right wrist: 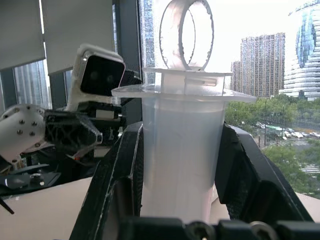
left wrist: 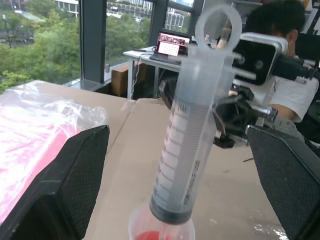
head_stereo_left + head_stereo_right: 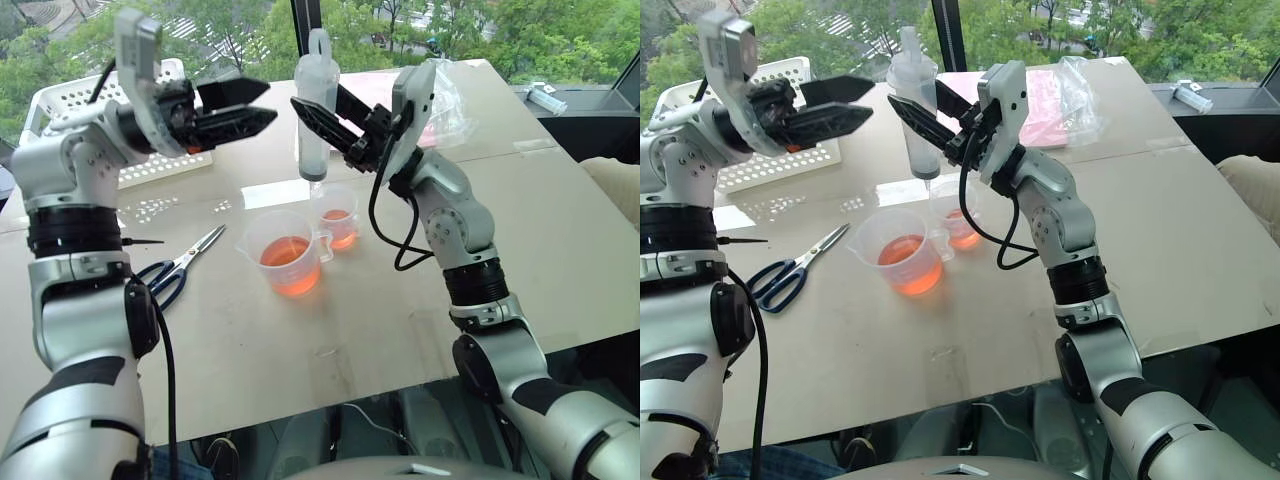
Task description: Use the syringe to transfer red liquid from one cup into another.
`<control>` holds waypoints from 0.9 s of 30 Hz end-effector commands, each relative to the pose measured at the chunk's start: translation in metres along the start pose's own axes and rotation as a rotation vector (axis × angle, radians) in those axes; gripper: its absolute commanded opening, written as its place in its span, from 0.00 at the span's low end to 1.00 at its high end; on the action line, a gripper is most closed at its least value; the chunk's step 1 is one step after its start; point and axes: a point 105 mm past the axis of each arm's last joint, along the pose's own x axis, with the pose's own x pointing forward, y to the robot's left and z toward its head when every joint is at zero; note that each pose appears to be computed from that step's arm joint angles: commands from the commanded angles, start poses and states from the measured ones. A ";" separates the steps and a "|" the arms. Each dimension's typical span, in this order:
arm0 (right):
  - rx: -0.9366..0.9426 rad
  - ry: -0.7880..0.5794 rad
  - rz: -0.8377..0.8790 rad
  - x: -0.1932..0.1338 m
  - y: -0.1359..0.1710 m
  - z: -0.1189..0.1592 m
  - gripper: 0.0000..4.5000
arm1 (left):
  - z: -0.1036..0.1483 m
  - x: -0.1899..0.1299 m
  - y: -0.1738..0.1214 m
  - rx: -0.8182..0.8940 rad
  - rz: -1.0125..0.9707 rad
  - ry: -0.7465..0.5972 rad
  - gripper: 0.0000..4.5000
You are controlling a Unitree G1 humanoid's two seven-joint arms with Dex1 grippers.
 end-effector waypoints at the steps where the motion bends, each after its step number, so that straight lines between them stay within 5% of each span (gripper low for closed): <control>1: -0.031 -0.081 0.048 0.010 0.011 0.030 0.34 | 0.005 0.004 -0.009 0.043 -0.044 0.012 0.99; 13: -0.022 -0.039 0.132 0.018 0.035 0.021 0.34 | -0.014 0.047 -0.011 0.005 -0.119 0.004 0.99; 18: -0.018 -0.027 0.127 0.016 0.033 0.020 0.34 | -0.012 0.051 -0.015 0.001 -0.146 -0.015 0.62; 20: -0.020 -0.024 0.121 0.015 0.031 0.020 0.56 | -0.012 0.050 -0.017 -0.007 -0.161 -0.017 0.42; 22: -0.020 -0.023 0.115 0.015 0.029 0.020 0.73 | -0.013 0.048 -0.019 -0.008 -0.169 -0.009 0.33; 24: -0.019 -0.022 0.115 0.015 0.029 0.020 0.93 | -0.014 0.048 -0.020 -0.011 -0.170 -0.006 0.33; 27: -0.024 -0.025 0.110 0.015 0.028 0.021 1.00 | -0.013 0.047 -0.017 0.003 -0.141 -0.007 0.33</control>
